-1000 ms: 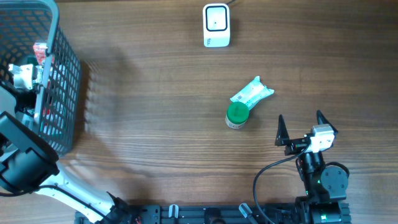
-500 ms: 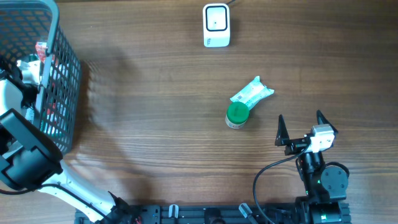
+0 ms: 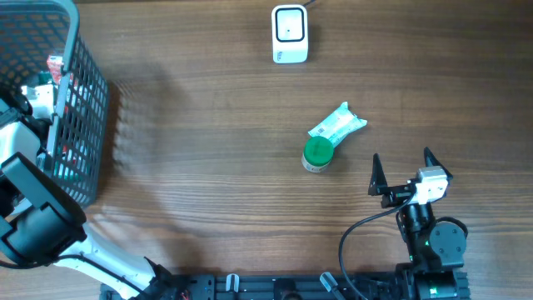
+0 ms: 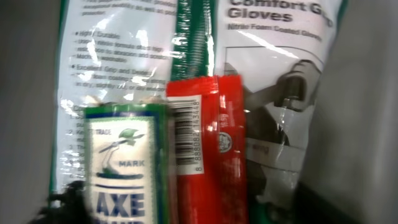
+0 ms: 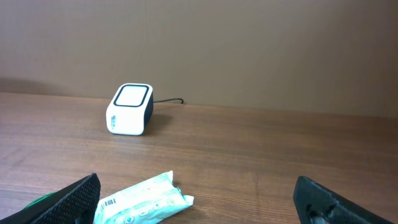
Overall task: Scan the item barcode
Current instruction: 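Grasp the green glove bag with the left gripper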
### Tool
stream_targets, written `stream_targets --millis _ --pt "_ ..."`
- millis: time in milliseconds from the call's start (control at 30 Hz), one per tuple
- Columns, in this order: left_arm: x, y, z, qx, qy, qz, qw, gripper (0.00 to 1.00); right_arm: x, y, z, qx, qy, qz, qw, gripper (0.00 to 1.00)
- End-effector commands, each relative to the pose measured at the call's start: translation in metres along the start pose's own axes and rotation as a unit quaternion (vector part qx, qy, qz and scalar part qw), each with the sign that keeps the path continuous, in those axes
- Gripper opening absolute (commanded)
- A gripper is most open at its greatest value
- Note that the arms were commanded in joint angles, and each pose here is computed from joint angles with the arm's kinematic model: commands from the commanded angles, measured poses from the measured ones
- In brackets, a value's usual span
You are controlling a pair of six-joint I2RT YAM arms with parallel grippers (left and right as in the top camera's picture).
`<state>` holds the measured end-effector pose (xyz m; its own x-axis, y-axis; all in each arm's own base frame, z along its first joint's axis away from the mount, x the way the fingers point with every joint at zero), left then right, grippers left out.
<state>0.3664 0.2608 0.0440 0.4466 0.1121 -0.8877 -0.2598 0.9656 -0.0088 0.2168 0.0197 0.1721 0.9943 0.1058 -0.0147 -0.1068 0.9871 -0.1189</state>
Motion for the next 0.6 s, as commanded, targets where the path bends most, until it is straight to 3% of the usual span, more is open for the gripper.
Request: stream_targets --millis 0,100,167,367,567 --pt "0.057 -0.025 -0.107 -0.033 0.162 -0.041 0.985 0.25 0.000 0.000 0.001 -0.009 -0.002 0.002 1.000 1.00" --pt "0.057 -0.024 -0.105 -0.033 0.159 -0.040 0.986 0.09 0.000 0.000 0.001 -0.009 -0.002 0.002 1.000 1.00" --pt "0.054 -0.021 -0.095 -0.039 0.147 -0.035 0.988 0.04 0.000 0.000 0.001 -0.009 -0.002 0.002 1.000 1.00" --pt "0.011 -0.002 -0.023 -0.070 0.055 0.003 0.996 0.04 0.000 0.000 0.001 -0.009 -0.002 0.002 1.000 0.99" --pt "-0.091 0.019 0.060 -0.057 -0.054 0.072 0.994 0.04 0.000 0.000 0.001 -0.009 -0.002 0.002 1.000 1.00"
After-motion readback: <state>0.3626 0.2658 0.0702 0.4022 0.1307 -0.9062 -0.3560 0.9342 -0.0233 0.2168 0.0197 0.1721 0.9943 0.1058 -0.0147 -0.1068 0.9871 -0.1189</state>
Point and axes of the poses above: each gripper's point midway between its finger pads, its own x axis out along the fingers, its own y axis along the line the jaws close on, z = x × y, the point moved 3 cm from there along -x, back along the fingers, and after that the axes turned 5 degrees about -x, right-handed, at the moved point
